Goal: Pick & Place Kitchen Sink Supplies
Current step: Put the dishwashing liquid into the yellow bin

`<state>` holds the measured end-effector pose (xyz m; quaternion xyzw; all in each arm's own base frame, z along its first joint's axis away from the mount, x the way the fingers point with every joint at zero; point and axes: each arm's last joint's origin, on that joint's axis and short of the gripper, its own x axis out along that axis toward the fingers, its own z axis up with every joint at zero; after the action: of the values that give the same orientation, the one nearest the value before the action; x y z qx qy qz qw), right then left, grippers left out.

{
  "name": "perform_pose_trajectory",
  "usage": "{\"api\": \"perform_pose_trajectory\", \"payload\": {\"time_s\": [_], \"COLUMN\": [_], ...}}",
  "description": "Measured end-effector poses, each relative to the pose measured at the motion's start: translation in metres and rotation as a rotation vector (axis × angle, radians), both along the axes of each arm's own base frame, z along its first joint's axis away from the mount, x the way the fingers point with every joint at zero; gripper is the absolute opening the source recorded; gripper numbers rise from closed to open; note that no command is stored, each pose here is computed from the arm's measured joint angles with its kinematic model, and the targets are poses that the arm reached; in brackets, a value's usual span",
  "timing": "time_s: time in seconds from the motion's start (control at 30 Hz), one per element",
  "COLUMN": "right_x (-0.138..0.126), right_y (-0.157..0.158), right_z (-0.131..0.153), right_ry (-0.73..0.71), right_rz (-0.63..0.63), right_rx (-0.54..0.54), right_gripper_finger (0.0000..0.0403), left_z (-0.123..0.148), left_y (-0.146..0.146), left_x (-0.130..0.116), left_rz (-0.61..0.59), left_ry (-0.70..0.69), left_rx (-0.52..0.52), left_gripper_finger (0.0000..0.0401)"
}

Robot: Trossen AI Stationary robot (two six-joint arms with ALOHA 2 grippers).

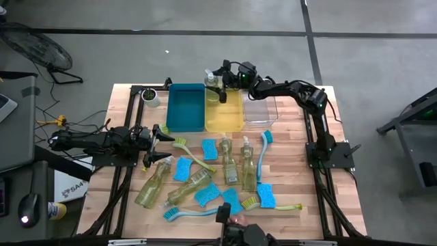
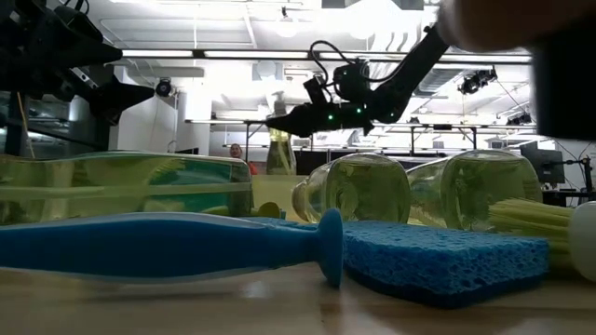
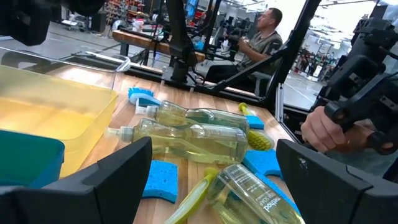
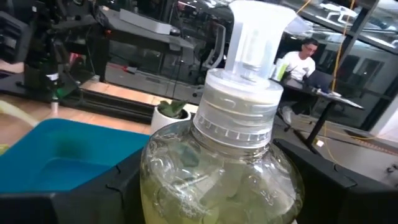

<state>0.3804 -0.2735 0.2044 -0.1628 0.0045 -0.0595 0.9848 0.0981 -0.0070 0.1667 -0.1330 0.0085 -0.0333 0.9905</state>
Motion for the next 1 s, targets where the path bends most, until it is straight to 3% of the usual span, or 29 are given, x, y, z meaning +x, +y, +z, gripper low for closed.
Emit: {"api": "perform_pose_trajectory", "payload": {"time_s": [0.27,0.63,1.0], "right_x": [-0.002,-0.0011,0.0013], "right_y": [-0.0027,-0.0029,-0.001], "right_z": [-0.0023,-0.0059,-0.0058], "right_ry": [0.019,0.043,0.032], "right_rz": [-0.009,-0.07,-0.144], "right_rx": [0.005,0.1,0.177], "right_gripper_finger": [0.0273,0.0309,0.0314], "left_z": [0.0,0.0,0.0], "left_y": [0.0,0.0,0.0], "left_x": [0.0,0.0,0.0], "left_rz": [0.0,0.0,0.0], "left_ry": [0.0,0.0,0.0], "left_rx": [0.0,0.0,0.0], "left_gripper_finger": [0.034,0.034,0.034]}}
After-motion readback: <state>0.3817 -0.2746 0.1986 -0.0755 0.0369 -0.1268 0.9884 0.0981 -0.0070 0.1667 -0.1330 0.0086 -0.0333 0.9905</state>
